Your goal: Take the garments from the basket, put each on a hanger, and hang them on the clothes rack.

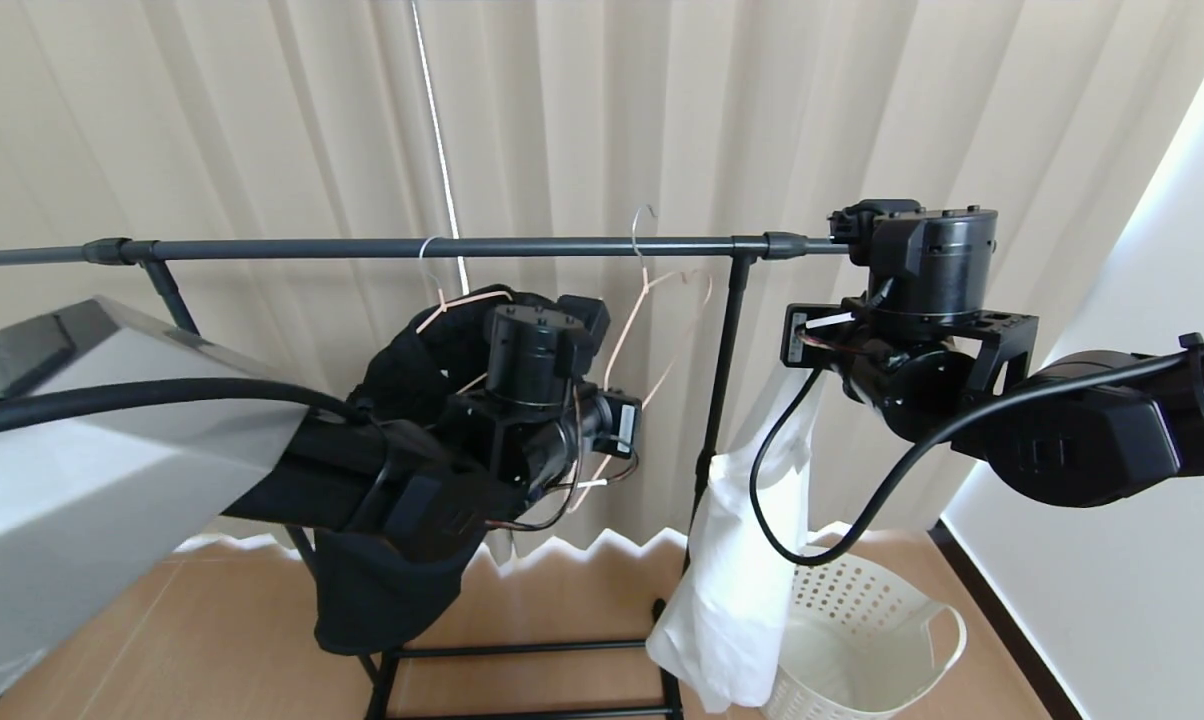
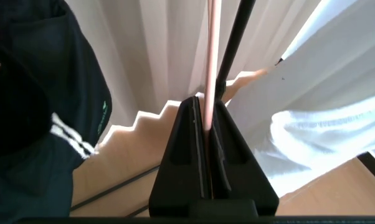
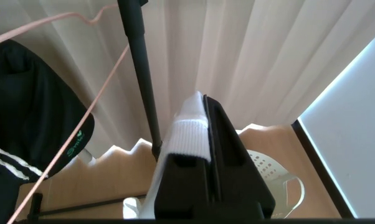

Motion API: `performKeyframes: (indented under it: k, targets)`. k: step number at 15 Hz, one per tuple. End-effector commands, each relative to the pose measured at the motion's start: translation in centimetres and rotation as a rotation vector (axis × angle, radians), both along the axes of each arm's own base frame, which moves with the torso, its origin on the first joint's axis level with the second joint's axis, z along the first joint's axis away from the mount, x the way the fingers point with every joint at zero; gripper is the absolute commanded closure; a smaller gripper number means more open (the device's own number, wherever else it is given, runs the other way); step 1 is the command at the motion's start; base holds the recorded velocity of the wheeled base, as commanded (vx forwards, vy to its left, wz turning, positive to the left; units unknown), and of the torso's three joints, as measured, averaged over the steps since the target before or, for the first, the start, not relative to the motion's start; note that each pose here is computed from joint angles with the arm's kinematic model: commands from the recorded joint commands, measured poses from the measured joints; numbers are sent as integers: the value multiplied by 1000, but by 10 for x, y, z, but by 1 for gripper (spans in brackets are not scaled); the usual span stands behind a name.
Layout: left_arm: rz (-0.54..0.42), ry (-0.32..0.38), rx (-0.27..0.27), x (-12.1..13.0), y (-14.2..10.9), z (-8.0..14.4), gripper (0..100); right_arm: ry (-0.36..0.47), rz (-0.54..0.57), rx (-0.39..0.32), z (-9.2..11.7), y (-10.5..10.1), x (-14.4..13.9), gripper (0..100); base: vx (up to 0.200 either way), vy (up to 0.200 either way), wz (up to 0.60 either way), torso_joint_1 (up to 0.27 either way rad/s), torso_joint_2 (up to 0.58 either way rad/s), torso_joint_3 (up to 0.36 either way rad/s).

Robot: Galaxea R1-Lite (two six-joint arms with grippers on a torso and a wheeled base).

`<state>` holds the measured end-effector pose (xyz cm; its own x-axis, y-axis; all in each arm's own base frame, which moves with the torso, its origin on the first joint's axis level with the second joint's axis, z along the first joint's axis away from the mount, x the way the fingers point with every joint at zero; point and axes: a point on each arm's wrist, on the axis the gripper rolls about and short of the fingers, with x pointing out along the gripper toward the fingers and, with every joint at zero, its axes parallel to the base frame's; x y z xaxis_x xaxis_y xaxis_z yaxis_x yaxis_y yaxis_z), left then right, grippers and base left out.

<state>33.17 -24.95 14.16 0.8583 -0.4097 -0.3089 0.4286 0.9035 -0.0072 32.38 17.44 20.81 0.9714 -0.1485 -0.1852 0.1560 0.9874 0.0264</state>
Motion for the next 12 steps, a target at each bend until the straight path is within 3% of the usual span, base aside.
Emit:
performKeyframes:
  k: [1, 6, 12]
  targets:
    - [-3, -23, -11, -37, 29, 16, 100, -6, 1, 2, 3, 0, -2, 100, 0, 0, 0, 0, 0, 0]
    - [-37, -98, 48, -84, 72, -1, 100, -6, -1, 0, 3, 0, -3, 100, 0, 0, 0, 0, 0, 0]
    - [-194, -87, 40, -140, 123, -27, 100, 1, -57, -61, 2, -2, -6, 100, 0, 0, 0, 0, 0, 0]
